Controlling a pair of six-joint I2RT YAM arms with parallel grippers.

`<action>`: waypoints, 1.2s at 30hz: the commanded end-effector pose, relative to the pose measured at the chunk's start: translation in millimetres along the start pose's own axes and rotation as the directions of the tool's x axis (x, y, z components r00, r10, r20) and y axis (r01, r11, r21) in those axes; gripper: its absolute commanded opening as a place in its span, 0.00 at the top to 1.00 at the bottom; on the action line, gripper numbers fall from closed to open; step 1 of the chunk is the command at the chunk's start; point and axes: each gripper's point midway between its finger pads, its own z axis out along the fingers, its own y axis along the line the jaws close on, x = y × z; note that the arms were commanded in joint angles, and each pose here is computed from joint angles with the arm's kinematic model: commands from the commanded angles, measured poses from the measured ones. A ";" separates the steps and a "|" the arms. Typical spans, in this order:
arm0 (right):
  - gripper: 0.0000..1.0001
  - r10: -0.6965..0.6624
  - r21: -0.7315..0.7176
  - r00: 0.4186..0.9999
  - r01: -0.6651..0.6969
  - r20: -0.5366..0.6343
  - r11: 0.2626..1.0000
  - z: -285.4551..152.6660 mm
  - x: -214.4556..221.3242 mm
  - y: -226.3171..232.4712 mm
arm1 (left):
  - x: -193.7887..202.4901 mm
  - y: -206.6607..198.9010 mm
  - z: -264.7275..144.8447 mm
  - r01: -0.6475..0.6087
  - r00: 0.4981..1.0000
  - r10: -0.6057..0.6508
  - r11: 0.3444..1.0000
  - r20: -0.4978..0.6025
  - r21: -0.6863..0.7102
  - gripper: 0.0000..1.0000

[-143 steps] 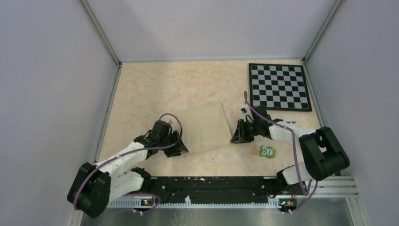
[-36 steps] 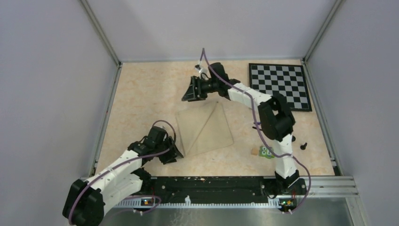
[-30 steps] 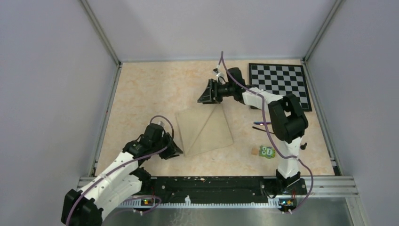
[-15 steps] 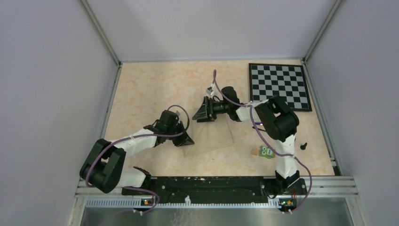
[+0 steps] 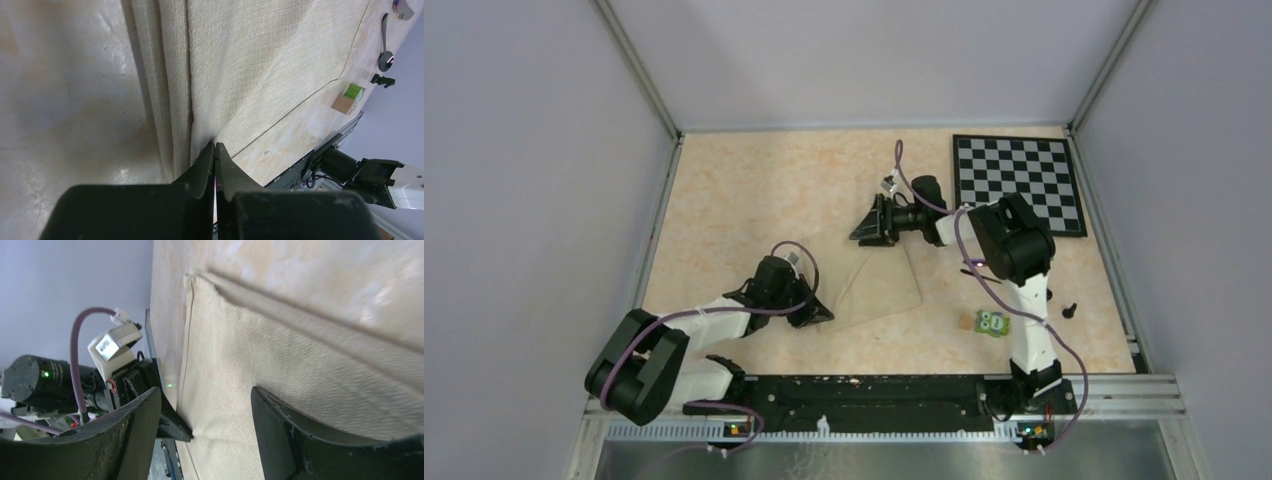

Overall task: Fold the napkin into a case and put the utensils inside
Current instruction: Flatten out the upper triangle-folded napkin at the center of the board.

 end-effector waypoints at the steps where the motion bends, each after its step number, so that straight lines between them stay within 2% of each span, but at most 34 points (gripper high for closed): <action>1: 0.34 -0.043 0.013 0.997 0.042 0.066 0.999 -10.2 -32.6 -19.1 | 11.7 29.6 -4.7 0.031 0.999 -0.032 0.994 -0.005 -0.106 1.00; 13: 0.34 -0.028 0.037 0.995 0.025 0.091 0.999 -20.9 -85.9 -44.7 | 13.5 28.8 -5.4 0.013 1.000 -0.016 0.994 -0.024 -0.108 1.00; 18: 0.34 -0.071 0.149 0.994 0.059 0.080 0.987 -25.4 -106.0 -44.9 | 4.4 6.9 -8.7 -0.025 0.999 0.023 0.997 -0.027 -0.067 1.00; 19: 0.34 -0.083 0.177 0.993 0.067 0.083 0.982 -29.0 -109.4 -41.3 | 0.0 -0.6 -10.5 -0.037 0.999 0.036 0.998 -0.022 -0.056 0.97; 24: 0.33 -0.170 0.295 0.982 0.139 0.085 0.945 -52.9 -106.9 1.8 | -31.7 -43.2 -24.5 -0.124 0.991 0.125 0.992 0.056 -0.018 0.66; 30: 0.33 -0.196 0.349 0.979 0.166 0.052 0.922 -58.5 -50.1 34.5 | -97.1 -54.9 -40.9 -0.152 0.969 0.165 0.985 0.185 -0.080 0.36; 33: 0.36 -0.188 0.327 0.981 0.166 0.037 0.930 -57.2 -10.3 41.9 | -133.6 -43.8 -40.1 -0.155 0.962 0.184 0.976 0.199 -0.155 0.32; 36: 0.44 -0.155 0.332 0.988 0.145 0.004 0.932 -61.1 29.1 36.2 | -170.5 -32.3 -38.7 -0.158 0.955 0.213 0.954 0.206 -0.255 0.32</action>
